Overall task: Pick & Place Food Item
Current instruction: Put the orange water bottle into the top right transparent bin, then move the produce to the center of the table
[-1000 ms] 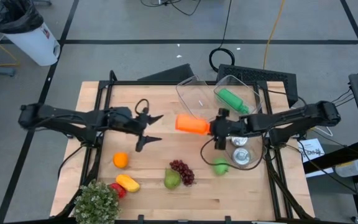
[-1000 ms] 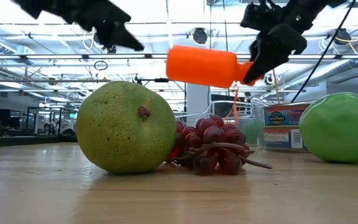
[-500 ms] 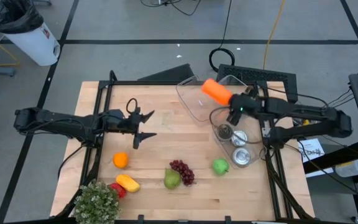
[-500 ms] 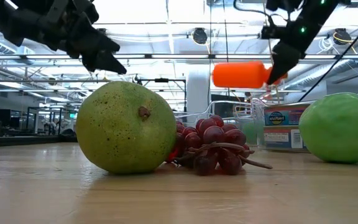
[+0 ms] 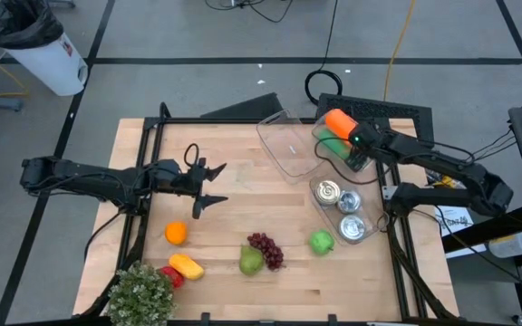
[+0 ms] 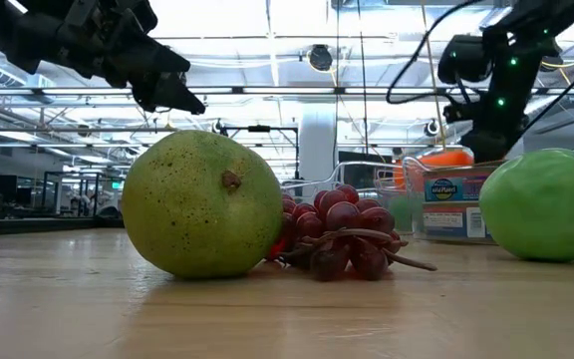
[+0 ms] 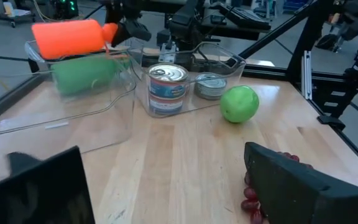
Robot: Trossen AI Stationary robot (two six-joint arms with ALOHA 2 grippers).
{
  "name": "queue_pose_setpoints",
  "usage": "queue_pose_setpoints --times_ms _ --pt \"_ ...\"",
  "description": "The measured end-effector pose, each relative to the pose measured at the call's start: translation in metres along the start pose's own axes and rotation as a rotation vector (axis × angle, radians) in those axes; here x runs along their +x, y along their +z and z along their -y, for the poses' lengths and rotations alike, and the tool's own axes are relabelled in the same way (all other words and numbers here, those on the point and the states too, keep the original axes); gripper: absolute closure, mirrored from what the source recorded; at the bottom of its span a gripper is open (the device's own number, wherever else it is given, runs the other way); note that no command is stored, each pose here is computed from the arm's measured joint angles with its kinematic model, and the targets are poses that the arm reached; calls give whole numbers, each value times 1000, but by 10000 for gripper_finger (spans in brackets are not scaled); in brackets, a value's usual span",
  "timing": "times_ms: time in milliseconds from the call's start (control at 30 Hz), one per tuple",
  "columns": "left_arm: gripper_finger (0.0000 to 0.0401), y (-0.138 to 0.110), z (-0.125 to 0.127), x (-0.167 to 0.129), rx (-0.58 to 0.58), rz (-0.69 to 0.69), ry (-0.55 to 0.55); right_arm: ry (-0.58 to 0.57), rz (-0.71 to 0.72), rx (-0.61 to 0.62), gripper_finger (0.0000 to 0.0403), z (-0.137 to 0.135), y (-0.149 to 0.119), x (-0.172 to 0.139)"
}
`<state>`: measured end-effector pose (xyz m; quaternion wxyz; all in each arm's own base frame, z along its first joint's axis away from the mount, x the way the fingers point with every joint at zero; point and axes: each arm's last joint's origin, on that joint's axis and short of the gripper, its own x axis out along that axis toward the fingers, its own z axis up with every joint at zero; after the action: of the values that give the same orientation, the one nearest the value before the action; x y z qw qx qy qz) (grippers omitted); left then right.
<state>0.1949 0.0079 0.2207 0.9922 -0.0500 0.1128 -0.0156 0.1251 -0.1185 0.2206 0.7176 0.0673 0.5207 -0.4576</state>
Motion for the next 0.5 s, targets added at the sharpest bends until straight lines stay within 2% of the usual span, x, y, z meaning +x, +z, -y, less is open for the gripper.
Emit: queue_pose_setpoints --times_ms 167,367,500 --pt "150 0 0 0 0 0 0 18 -30 -25 187 -1 -7 7" --pt "150 0 0 0 0 0 0 18 -7 -36 85 -1 -4 7" --pt "150 0 0 0 0 0 0 18 -3 -33 46 -1 -4 7"
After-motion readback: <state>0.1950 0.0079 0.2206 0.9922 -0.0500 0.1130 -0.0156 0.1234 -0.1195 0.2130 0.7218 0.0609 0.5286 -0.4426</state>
